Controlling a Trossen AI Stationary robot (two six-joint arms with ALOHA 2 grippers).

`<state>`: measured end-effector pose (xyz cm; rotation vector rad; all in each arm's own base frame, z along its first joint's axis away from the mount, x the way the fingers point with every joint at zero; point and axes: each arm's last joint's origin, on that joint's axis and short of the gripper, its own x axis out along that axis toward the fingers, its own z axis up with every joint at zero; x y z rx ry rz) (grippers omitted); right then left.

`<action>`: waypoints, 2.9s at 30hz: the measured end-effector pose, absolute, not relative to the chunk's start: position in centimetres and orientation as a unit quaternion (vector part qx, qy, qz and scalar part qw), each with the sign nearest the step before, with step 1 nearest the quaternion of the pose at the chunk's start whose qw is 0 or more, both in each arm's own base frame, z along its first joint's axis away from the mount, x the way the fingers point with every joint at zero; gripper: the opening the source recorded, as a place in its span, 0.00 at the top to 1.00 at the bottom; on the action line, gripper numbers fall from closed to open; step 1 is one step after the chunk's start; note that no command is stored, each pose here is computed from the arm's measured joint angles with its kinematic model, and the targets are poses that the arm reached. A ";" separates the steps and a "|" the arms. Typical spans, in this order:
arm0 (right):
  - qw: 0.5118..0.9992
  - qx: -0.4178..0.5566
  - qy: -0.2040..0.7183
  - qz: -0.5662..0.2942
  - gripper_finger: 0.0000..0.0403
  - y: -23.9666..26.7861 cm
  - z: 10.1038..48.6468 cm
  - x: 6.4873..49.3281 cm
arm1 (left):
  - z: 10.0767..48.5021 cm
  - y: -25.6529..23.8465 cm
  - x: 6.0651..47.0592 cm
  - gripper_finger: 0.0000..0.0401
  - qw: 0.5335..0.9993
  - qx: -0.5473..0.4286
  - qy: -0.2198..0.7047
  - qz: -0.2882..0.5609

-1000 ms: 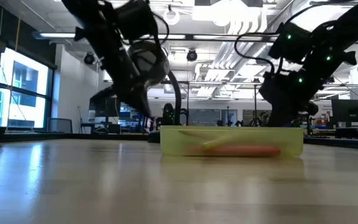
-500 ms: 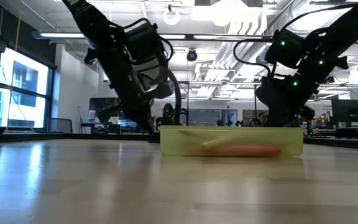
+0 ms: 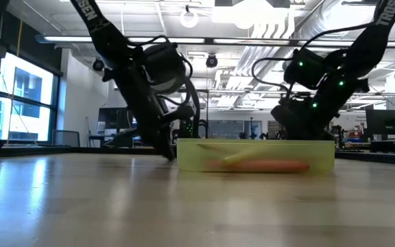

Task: Pick & place school supplies into a supply box
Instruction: Close the yellow supply box

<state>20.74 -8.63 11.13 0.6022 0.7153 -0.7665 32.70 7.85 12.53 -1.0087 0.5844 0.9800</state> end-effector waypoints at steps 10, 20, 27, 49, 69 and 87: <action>0.848 0.254 0.314 -0.343 1.00 -9.0 10.8 21.7 | 12.1 8.5 33.8 0.91 0.756 -0.440 0.216 0.434; 0.856 0.203 0.297 -0.370 1.00 -8.2 11.1 22.1 | 12.3 8.6 33.9 0.96 0.775 -0.409 0.211 0.434; 0.859 0.151 0.286 -0.397 1.00 -6.4 11.2 22.6 | 12.5 7.2 34.2 0.91 0.791 -0.364 0.204 0.448; 0.879 0.013 0.221 -0.423 1.00 1.3 11.9 23.0 | 14.8 -1.7 34.0 0.93 0.838 -0.182 0.129 0.497; 0.892 -0.068 0.123 -0.429 1.00 7.8 12.7 21.0 | 16.3 -5.6 33.3 0.96 0.859 -0.157 0.112 0.474; 0.904 -0.166 0.115 -0.376 1.00 11.5 12.5 18.3 | 16.9 -9.5 32.5 0.98 0.883 -0.130 0.091 0.442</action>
